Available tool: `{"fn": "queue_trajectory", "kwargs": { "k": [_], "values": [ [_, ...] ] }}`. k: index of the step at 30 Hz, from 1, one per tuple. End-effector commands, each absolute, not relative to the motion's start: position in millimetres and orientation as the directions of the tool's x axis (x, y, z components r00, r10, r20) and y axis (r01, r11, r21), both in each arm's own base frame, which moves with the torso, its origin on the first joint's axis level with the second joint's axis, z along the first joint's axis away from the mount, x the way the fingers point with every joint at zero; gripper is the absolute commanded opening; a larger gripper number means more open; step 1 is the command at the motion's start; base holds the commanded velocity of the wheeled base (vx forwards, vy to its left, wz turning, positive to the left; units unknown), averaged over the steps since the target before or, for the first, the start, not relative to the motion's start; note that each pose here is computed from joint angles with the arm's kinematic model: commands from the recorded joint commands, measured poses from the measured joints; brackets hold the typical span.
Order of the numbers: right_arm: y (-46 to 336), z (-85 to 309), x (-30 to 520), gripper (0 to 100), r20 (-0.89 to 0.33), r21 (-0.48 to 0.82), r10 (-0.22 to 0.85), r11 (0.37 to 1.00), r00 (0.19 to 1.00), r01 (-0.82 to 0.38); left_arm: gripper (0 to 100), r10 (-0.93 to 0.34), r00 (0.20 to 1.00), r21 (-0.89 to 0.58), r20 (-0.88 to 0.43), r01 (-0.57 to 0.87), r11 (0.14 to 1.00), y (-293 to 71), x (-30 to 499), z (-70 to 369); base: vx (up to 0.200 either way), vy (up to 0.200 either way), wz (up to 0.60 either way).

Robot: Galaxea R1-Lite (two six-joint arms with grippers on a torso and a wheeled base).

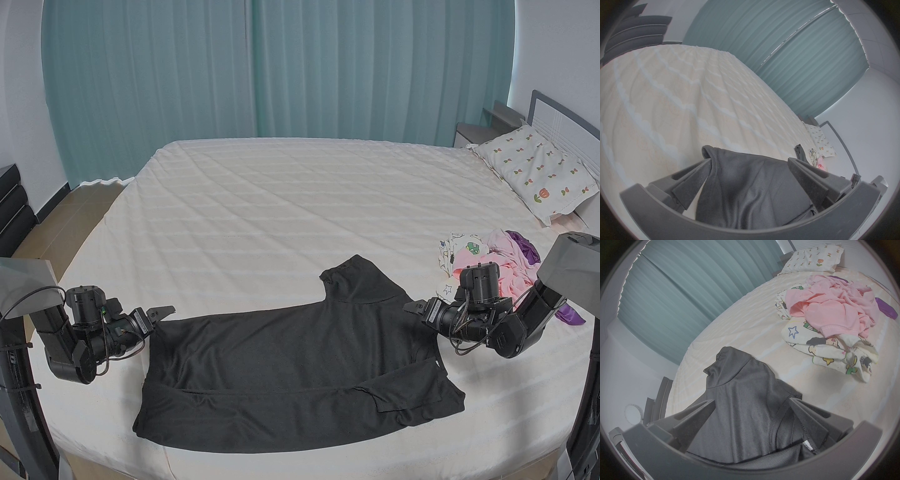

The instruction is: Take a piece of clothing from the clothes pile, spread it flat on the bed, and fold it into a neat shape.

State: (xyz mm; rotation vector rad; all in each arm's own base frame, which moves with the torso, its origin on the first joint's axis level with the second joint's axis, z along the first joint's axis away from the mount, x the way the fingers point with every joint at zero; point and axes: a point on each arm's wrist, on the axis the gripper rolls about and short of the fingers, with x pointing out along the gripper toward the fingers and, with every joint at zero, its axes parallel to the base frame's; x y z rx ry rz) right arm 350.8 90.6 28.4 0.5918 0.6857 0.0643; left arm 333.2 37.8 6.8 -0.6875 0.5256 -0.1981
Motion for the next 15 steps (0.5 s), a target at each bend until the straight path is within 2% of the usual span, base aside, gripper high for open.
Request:
{"fn": "queue_trajectory", "kwargs": {
  "k": [1,7,15],
  "values": [
    [90.6,28.7,352.4,100,-0.574,0.541,0.249,0.83,0.78,0.133,100,-0.32,0.863,-0.634,-0.39,0.001,0.773,51.8,333.5,4.3,0.0,0.0,0.0],
    [90.5,29.2,352.4,100,-0.573,0.541,0.247,0.83,0.782,0.133,100,-0.314,0.851,-0.596,-0.421,0.001,0.803,56.1,336.5,-12.6,0.0,0.0,0.0],
    [90.5,28.1,352.5,100,-0.575,0.541,0.247,0.83,0.78,0.136,100,-0.327,0.85,-0.604,-0.413,0.014,0.797,54.7,341.5,-14.3,0.0,0.0,0.0]
  ]
}}
